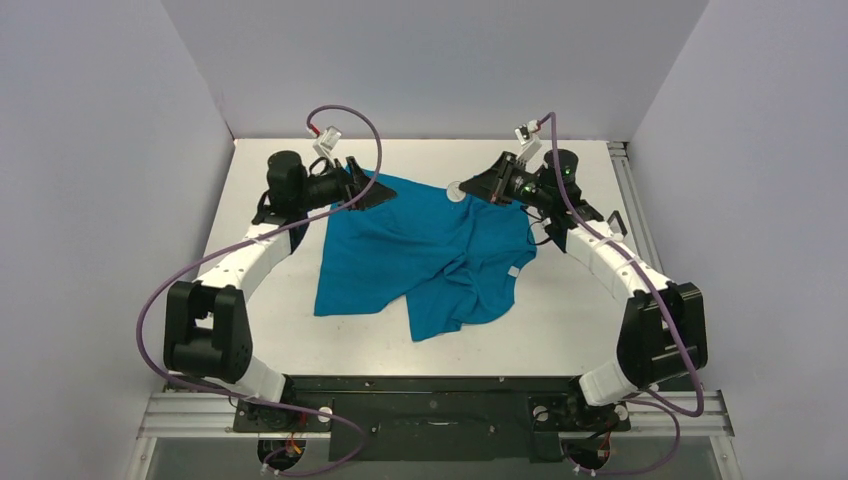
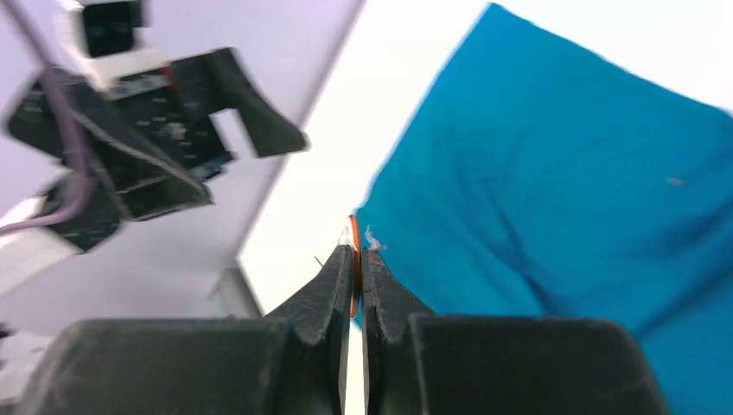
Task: Remove the brooch from the garment
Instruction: Close the brooch.
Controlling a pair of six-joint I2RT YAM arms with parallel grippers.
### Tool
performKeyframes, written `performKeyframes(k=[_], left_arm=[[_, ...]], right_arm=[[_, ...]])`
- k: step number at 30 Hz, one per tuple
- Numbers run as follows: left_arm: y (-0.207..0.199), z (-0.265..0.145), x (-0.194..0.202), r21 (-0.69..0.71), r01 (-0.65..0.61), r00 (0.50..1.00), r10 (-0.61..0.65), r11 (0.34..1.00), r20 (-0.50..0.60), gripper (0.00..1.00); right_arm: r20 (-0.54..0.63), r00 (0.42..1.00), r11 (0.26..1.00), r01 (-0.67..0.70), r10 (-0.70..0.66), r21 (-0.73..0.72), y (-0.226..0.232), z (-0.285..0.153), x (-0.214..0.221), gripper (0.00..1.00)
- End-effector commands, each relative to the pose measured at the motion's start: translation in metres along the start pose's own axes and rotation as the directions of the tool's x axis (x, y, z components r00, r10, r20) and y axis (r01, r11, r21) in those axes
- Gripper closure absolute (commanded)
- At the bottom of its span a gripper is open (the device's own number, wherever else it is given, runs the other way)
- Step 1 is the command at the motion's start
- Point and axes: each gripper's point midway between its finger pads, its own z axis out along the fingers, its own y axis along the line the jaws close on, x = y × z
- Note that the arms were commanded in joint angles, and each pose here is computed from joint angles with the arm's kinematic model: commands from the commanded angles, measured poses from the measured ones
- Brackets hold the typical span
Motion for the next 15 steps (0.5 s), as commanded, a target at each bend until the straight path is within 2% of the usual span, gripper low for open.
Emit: performKeyframes(k=[1, 2, 4, 6, 10, 15], left_arm=[[-0.07, -0.01, -0.005, 0.308, 0.112, 0.994, -0.106, 0.945, -0.037, 0.04], [-0.077, -0.013, -0.006, 0.339, 0.074, 0.997, -0.078, 0.938, -0.004, 0.04], [-0.088, -0.012, -0.001, 0.365, 0.087, 0.996, -0.085, 0.927, -0.023, 0.02], [-0.099, -0.011, 0.004, 0.394, 0.08, 0.997, -0.071, 0.916, -0.036, 0.07], [-0.119, -0.01, 0.013, 0.444, 0.083, 0.996, -0.065, 0.892, -0.055, 0.3], [-0.131, -0.008, 0.018, 0.472, 0.075, 0.997, -0.053, 0.878, -0.06, 0.35]], right_arm=[[0.039, 0.997, 0.956, -0.047, 0.061, -0.291, 0.094, -0.017, -0.018, 1.0], [0.036, 0.998, 0.95, -0.042, 0.056, -0.308, 0.1, -0.018, -0.016, 1.0], [0.026, 0.998, 0.94, -0.042, 0.054, -0.338, 0.111, -0.021, -0.011, 1.0], [0.017, 0.999, 0.93, -0.039, 0.049, -0.365, 0.122, -0.024, -0.006, 1.0], [-0.003, 1.0, 0.923, -0.019, 0.019, -0.384, 0.133, -0.027, 0.004, 1.0], [-0.023, 1.0, 0.921, 0.008, -0.018, -0.391, 0.137, -0.027, 0.013, 1.0]])
